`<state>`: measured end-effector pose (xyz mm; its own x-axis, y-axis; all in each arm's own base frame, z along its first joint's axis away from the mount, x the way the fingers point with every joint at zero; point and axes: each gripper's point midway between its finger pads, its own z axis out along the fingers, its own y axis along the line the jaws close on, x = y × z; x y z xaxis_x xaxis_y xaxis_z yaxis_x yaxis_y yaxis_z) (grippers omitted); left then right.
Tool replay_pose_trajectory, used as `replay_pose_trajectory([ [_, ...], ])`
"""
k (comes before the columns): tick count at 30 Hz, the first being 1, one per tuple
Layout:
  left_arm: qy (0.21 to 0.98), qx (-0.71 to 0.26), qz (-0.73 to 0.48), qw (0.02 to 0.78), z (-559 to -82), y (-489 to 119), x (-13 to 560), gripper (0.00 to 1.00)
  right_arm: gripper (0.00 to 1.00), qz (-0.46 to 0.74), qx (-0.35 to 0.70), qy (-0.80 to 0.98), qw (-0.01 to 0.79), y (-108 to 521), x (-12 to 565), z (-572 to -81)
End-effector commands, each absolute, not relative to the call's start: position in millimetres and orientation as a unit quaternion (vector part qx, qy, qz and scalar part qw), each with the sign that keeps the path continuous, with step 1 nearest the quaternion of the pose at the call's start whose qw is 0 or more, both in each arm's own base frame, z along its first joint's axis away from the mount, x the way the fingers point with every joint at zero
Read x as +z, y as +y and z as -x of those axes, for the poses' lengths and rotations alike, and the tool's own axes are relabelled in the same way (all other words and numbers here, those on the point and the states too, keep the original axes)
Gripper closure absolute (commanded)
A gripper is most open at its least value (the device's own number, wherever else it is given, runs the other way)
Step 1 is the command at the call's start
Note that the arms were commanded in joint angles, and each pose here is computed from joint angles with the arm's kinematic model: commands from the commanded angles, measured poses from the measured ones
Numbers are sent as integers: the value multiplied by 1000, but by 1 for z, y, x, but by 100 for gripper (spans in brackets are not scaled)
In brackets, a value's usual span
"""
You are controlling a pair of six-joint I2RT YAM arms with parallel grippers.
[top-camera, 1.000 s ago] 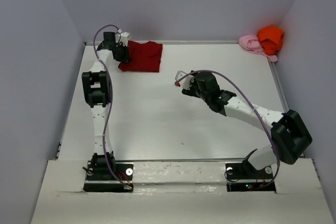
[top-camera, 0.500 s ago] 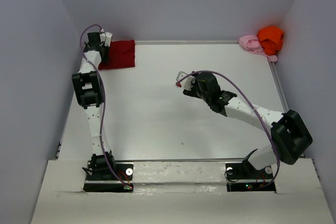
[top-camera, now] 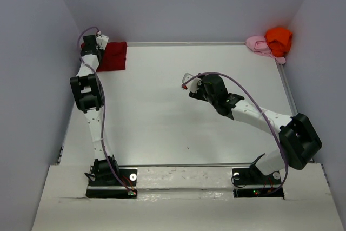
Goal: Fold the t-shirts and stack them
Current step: Neatly place the folded tshirt to the corner
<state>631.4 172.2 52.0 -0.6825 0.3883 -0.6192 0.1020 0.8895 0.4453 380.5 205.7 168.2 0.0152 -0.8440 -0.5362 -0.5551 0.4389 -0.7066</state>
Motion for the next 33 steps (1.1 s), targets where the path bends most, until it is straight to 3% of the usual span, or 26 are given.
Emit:
replay_pose_trajectory([
  [1, 874, 260, -125, 391, -630, 205, 81, 49, 37, 487, -145, 683, 524, 204, 184, -385],
  [2, 870, 270, -119, 395, -628, 208, 86, 34, 37, 488, -146, 683, 523, 204, 184, -385],
  [4, 855, 294, -105, 414, -625, 214, 103, 14, 37, 488, -146, 684, 522, 204, 182, -385],
  [6, 845, 305, -93, 428, -624, 217, 118, 9, 37, 489, -144, 683, 523, 204, 183, -385],
  [21, 793, 316, -56, 517, -594, 204, 259, 8, 37, 485, -145, 687, 521, 201, 183, -387],
  [24, 781, 229, -70, 577, -577, 164, 298, 8, 37, 460, -132, 707, 521, 181, 187, -396],
  [29, 786, 34, -99, 609, -517, 80, 271, 8, 38, 362, -33, 731, 577, 129, 226, -411],
  [32, 750, -55, -106, 650, -470, 36, 271, 8, 38, 312, 14, 736, 601, 88, 244, -412],
  [33, 704, -68, -114, 698, -453, 24, 305, 8, 38, 298, 21, 734, 610, 79, 246, -413],
])
